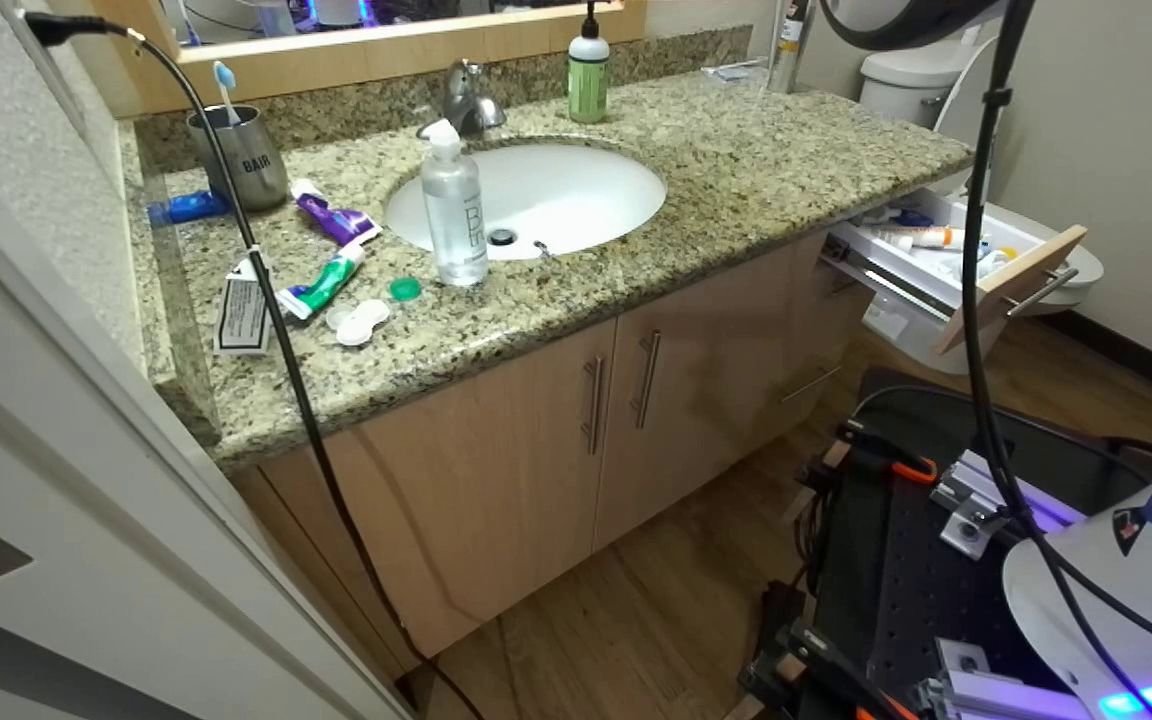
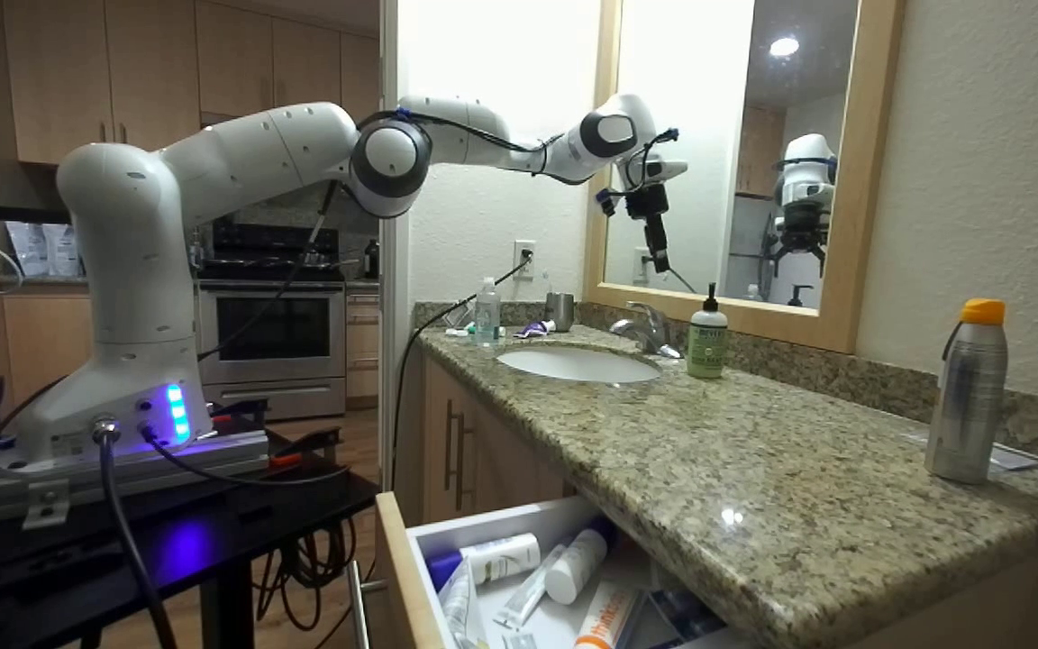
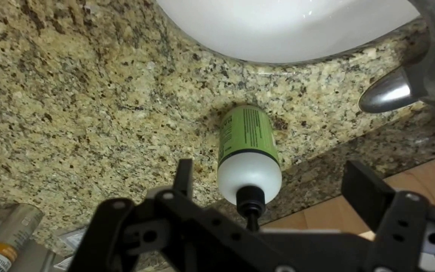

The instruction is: Put the white tube in the open drawer then move the green bottle from the right to the left of the sink

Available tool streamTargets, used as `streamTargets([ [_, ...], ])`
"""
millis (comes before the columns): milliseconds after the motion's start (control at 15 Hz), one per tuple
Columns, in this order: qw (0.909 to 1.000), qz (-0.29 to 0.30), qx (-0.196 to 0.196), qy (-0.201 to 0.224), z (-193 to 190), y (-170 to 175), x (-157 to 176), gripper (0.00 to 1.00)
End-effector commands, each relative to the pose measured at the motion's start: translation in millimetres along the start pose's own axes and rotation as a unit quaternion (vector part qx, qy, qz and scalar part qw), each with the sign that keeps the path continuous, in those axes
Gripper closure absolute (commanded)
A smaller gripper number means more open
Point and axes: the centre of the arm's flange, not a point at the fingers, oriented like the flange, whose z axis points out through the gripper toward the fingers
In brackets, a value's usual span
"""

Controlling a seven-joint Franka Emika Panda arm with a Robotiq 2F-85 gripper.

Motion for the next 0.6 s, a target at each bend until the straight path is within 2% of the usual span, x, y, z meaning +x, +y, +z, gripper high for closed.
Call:
streamTargets([
  [0, 0.9950, 0.098, 0.007, -0.017, 24.3, -19.3, 22.9, 0.00],
  [133, 0.9872, 0.155, 0.014, -0.032, 38.5, -21.6, 39.2, 0.00],
  [333, 0.9704, 0.235, 0.029, -0.048, 51.5, -11.2, 51.2, 0.00],
  [533, 0.9479, 0.307, 0.056, -0.065, 25.0, 6.4, 66.5, 0.00],
])
